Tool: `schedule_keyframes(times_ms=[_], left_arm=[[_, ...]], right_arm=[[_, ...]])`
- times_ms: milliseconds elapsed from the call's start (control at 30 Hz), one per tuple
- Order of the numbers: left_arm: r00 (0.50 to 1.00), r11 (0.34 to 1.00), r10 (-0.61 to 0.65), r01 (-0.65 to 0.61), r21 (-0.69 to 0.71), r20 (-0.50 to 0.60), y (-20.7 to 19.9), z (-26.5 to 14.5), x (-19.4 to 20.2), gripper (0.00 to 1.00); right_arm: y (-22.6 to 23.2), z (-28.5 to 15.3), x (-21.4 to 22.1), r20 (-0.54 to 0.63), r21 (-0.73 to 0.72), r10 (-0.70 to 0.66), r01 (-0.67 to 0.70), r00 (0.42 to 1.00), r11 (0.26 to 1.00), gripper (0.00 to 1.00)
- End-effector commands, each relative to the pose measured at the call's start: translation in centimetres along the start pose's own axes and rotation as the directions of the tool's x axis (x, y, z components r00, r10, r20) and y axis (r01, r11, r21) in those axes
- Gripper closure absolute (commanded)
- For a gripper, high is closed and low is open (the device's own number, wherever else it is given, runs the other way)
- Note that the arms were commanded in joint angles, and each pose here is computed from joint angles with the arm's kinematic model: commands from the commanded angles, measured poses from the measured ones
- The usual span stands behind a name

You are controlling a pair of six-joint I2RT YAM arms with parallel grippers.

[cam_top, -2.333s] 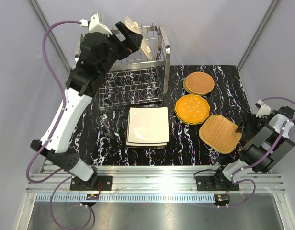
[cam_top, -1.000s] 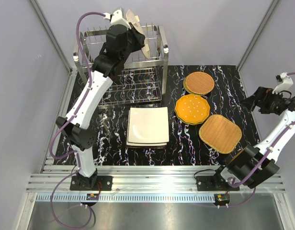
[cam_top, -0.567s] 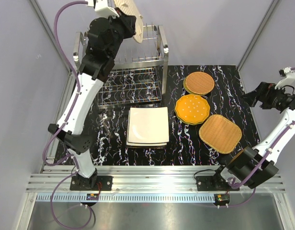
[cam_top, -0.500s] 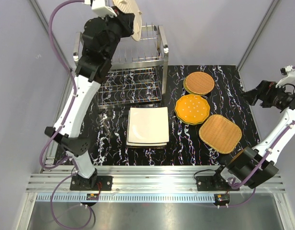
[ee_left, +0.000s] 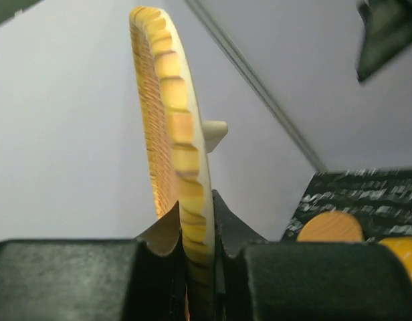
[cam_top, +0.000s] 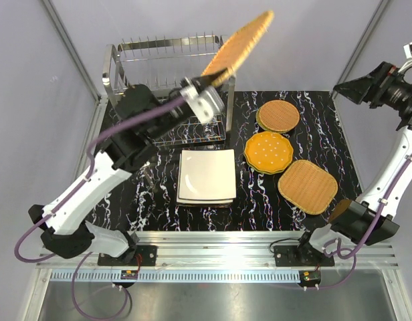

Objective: Unload the plates from the dish rack
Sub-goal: Pass the plate from the left arm to the right

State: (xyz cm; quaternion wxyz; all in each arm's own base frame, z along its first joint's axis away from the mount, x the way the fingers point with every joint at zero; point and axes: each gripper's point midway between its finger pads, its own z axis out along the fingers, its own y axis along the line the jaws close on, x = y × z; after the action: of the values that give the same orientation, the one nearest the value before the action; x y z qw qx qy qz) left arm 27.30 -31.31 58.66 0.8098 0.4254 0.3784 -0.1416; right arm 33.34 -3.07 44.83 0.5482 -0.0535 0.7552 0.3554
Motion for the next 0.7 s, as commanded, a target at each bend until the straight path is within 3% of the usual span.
schedule_keyframes(times_ms=[0, 33, 100, 133, 167, 267, 367, 400, 433, 467, 500, 533, 667], left_arm=[[0.869, 0.868, 0.485, -0.491, 0.066, 0.096, -1.7, -0.7, -1.3, 1.00], [0.808, 0.804, 0.578, -0.588, 0.087, 0.114, -2.9, -1.1, -1.6, 1.00], [0.755, 0.735, 0.645, -0.656, 0.172, 0.122, -6.0, -1.4, 0.9, 1.00], [0.732, 0.706, 0.667, -0.681, 0.196, 0.141, -7.6, -1.4, 1.2, 1.00], [0.678, 0.643, 0.722, -0.731, 0.226, 0.138, -8.9, -1.7, 2.5, 1.00], [0.610, 0.553, 0.769, -0.784, 0.281, 0.190, -12.2, -1.9, 3.5, 1.00], [0.578, 0.501, 0.786, -0.804, 0.321, 0.221, -15.0, -2.0, 4.8, 1.00], [0.582, 0.501, 0.782, -0.800, 0.329, 0.225, -15.7, -1.8, 5.2, 1.00], [0.583, 0.501, 0.779, -0.800, 0.330, 0.232, -16.3, -1.8, 5.2, 1.00], [0.579, 0.496, 0.780, -0.803, 0.330, 0.237, -16.6, -1.7, 5.3, 1.00], [0.581, 0.497, 0.777, -0.803, 0.329, 0.243, -16.9, -1.6, 5.2, 1.00], [0.583, 0.496, 0.771, -0.802, 0.334, 0.256, -17.5, -1.6, 5.3, 1.00], [0.590, 0.485, 0.752, -0.797, 0.359, 0.293, -19.3, -2.1, 5.5, 1.00]], right_arm=[[3.8, -0.5, -3.6, 0.051, -0.104, 0.090, -0.084, 0.995, 0.991, 0.04], [4.6, -0.6, -3.8, 0.039, -0.135, 0.159, -0.153, 0.987, 0.979, 0.04], [6.1, -0.9, -4.7, 0.052, -0.181, 0.137, -0.125, 0.989, 0.975, 0.04], [6.2, -0.9, -4.2, 0.005, -0.212, 0.273, -0.266, 0.962, 0.940, 0.04], [6.7, -1.0, -4.8, 0.026, -0.239, 0.213, -0.201, 0.977, 0.950, 0.04], [7.9, -1.3, -3.7, -0.029, -0.271, 0.299, -0.295, 0.954, 0.916, 0.04], [8.6, -0.8, -2.0, -0.060, -0.274, 0.279, -0.285, 0.958, 0.919, 0.04], [8.7, -0.5, -0.5, -0.112, -0.251, 0.379, -0.395, 0.919, 0.884, 0.03], [8.7, 0.2, 0.4, -0.098, -0.247, 0.289, -0.305, 0.952, 0.920, 0.03], [8.8, 0.6, 1.2, -0.110, -0.229, 0.281, -0.299, 0.953, 0.926, 0.03], [8.7, 0.9, 3.2, -0.168, -0.179, 0.366, -0.393, 0.915, 0.902, 0.03], [8.5, 1.8, 4.3, -0.177, -0.148, 0.261, -0.288, 0.949, 0.946, 0.03], [7.5, 2.4, 8.1, -0.255, -0.078, 0.267, -0.295, 0.930, 0.952, 0.04]])
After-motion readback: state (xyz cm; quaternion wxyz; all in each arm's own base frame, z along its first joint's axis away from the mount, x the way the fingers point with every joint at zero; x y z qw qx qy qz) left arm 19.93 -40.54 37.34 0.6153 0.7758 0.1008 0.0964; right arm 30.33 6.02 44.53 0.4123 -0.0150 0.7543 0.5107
